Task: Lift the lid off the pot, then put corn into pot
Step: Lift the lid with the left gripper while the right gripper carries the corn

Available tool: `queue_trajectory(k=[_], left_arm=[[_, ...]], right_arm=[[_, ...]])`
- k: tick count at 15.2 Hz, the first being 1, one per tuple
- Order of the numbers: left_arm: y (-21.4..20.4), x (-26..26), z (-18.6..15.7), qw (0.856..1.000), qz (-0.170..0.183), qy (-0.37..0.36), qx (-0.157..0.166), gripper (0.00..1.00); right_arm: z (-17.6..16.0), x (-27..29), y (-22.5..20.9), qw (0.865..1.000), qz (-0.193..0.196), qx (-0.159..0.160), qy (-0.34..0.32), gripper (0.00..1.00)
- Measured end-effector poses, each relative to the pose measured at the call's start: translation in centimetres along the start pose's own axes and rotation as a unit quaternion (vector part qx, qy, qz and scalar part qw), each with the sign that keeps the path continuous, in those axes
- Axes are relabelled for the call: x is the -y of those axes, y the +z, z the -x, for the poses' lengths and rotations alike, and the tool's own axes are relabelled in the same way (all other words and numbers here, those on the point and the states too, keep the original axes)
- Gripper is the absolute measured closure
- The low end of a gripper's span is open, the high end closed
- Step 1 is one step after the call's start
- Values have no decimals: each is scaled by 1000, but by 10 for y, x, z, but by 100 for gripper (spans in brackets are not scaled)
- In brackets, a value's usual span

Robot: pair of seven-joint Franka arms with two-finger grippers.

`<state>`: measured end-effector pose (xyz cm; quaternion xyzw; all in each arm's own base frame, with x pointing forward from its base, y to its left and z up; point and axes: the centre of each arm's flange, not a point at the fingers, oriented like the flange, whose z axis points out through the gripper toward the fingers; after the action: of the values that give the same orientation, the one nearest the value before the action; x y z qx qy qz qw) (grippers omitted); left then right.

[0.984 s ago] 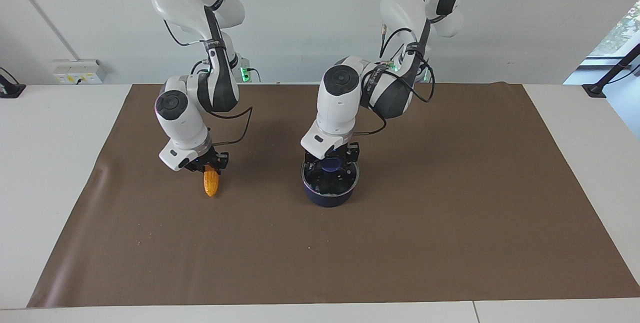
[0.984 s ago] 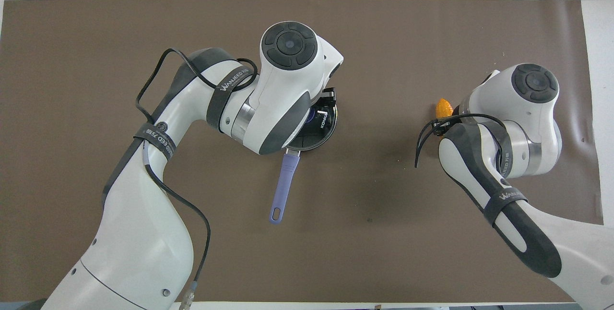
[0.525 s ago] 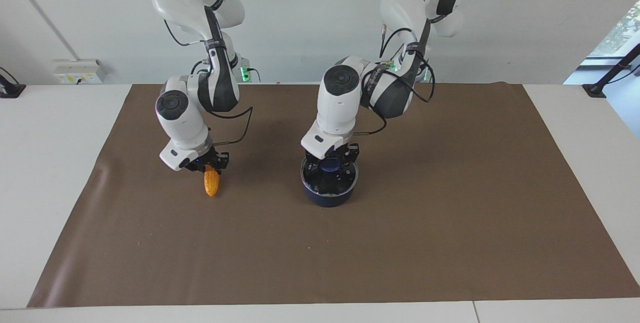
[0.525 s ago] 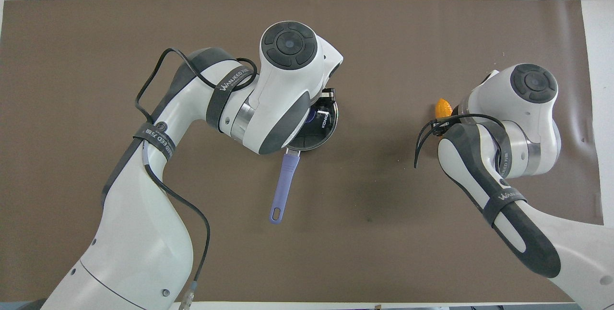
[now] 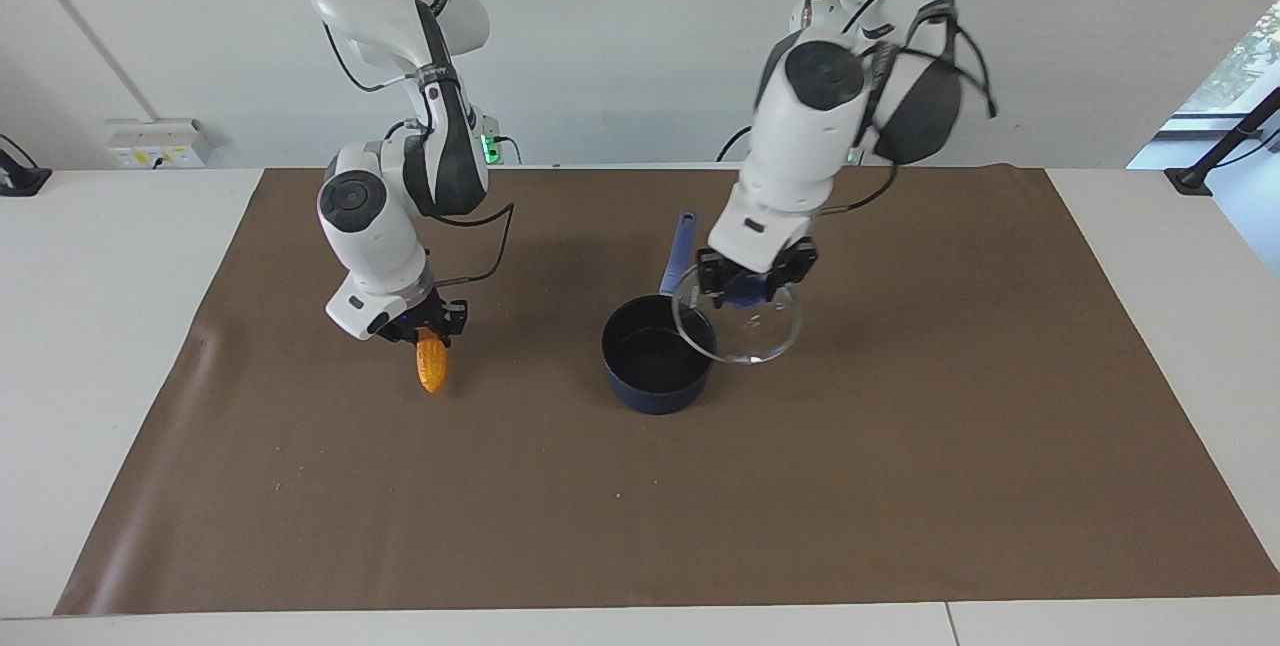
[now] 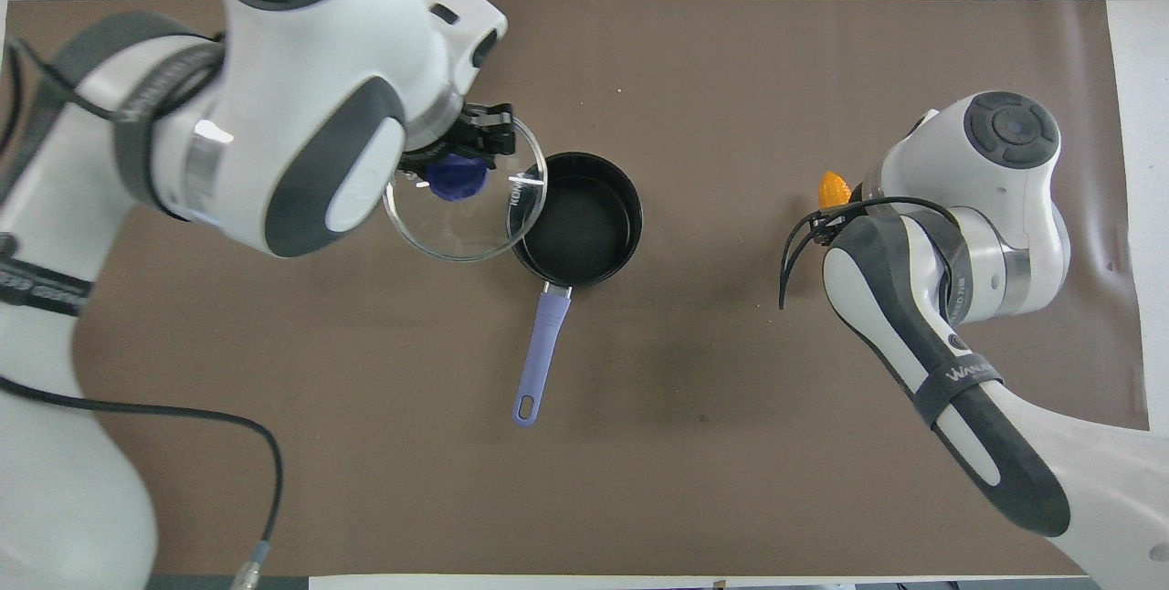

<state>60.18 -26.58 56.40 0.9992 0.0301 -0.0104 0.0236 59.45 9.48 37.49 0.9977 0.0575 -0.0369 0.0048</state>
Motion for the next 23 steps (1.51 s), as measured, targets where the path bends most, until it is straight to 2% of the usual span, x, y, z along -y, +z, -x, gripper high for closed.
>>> queue_trajectory(k=[2, 4, 6, 8, 11, 15, 20, 21, 23], left_arm=[[-19, 105, -24, 1000, -1, 21, 8, 33], [-4, 207, -42, 999, 2, 38, 19, 33], [34, 279, -50, 998, 7, 57, 19, 33], [82, 316, -50, 997, 8, 73, 15, 33], [142, 330, -39, 996, 8, 83, 19, 33], [186, 324, -26, 996, 5, 90, 19, 33], [214, 325, -19, 996, 3, 91, 16, 33], [214, 325, -19, 996, 2, 91, 15, 33], [214, 325, -19, 996, 2, 92, 15, 33]], right_arm=[[-11, 49, -66, 1000, -15, -2, 25, 60], [-14, 117, -120, 998, -24, -20, 51, 60], [-8, 192, -132, 997, -32, -31, 66, 60], [-1, 263, -110, 996, -36, -40, 72, 60], [-1, 331, -47, 995, -34, -57, 71, 60], [-24, 321, 12, 994, -32, -66, 84, 60], [-25, 310, 27, 993, -29, -64, 91, 60], [-25, 309, 26, 993, -28, -63, 92, 55], [-23, 307, 15, 994, -23, -53, 93, 36]])
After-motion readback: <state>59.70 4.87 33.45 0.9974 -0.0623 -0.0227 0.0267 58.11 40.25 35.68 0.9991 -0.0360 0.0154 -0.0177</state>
